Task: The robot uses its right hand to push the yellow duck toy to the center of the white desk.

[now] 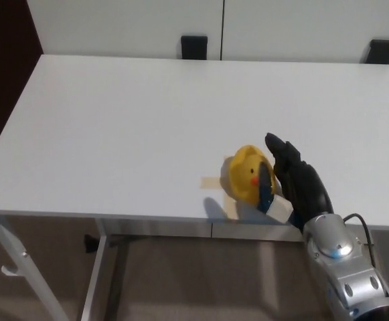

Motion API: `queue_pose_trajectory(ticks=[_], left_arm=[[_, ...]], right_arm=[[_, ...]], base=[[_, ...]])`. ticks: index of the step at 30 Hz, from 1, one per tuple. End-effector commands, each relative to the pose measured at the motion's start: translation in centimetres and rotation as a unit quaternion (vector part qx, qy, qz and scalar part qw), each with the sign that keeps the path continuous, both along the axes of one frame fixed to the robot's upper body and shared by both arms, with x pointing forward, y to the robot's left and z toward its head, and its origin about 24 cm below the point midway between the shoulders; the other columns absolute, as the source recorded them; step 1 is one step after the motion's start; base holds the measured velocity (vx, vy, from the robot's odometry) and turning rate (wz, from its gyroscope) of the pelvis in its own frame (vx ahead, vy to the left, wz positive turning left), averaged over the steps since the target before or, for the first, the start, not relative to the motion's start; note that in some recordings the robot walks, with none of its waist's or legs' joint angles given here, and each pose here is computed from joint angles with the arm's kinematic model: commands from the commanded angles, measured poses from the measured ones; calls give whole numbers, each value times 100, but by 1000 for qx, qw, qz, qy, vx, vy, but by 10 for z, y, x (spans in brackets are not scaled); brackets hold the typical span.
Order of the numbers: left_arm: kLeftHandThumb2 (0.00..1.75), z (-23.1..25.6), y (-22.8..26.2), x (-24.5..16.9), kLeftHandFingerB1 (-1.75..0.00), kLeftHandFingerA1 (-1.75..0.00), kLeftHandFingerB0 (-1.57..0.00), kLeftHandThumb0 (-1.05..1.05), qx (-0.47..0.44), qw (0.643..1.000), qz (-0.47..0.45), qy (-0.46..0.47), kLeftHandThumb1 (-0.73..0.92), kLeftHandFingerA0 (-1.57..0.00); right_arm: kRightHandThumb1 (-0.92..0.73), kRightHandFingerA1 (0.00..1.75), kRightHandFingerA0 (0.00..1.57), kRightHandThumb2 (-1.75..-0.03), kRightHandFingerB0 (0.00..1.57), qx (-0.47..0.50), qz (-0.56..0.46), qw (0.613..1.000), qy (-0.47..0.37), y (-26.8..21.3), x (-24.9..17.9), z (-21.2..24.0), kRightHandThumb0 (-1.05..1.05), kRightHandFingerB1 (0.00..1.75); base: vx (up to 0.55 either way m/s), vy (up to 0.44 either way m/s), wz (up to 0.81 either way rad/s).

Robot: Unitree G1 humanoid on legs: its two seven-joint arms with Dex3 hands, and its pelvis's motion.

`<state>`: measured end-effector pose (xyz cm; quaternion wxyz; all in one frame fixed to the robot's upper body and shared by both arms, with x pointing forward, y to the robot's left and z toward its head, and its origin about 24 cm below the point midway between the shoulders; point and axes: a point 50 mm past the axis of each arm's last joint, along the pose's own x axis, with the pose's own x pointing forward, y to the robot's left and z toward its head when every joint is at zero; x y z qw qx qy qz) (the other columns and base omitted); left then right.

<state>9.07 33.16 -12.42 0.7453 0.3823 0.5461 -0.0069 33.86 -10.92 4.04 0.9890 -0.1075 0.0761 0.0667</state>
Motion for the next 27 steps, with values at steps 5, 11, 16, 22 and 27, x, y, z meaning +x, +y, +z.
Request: queue_pose_trajectory(ticks=[5,11,16,22,27], left_arm=[[71,3,2,3,-69,-82,-81,-19,5,1000,-18,-12,70,-85],[70,2,1,2,-69,-82,-81,-18,3,1000,-13,-9,71,-85],[69,2,2,0,-67,-79,-81,-18,4,1000,-12,-6,72,-84],[68,2,2,-1,-64,-79,-77,-19,2,1000,-14,-4,70,-83],[65,2,3,-2,-65,-81,-80,-19,0,1000,-7,-3,70,-84]], right_arm=[[-77,23,0,-123,0,-16,43,999,2,21,-3,6,-91,15],[-80,22,4,-123,6,-17,52,998,4,25,-3,2,-93,11],[-92,12,0,-80,0,-18,50,999,-1,22,-4,1,-90,20],[-87,14,0,-121,0,-107,-102,982,-118,-13,-8,5,-105,4],[-92,0,0,-86,0,-164,-186,952,-179,-46,-10,22,-86,0]], base=[[0,0,0],[0,0,0],[0,0,0],[0,0,0],[0,0,0]])
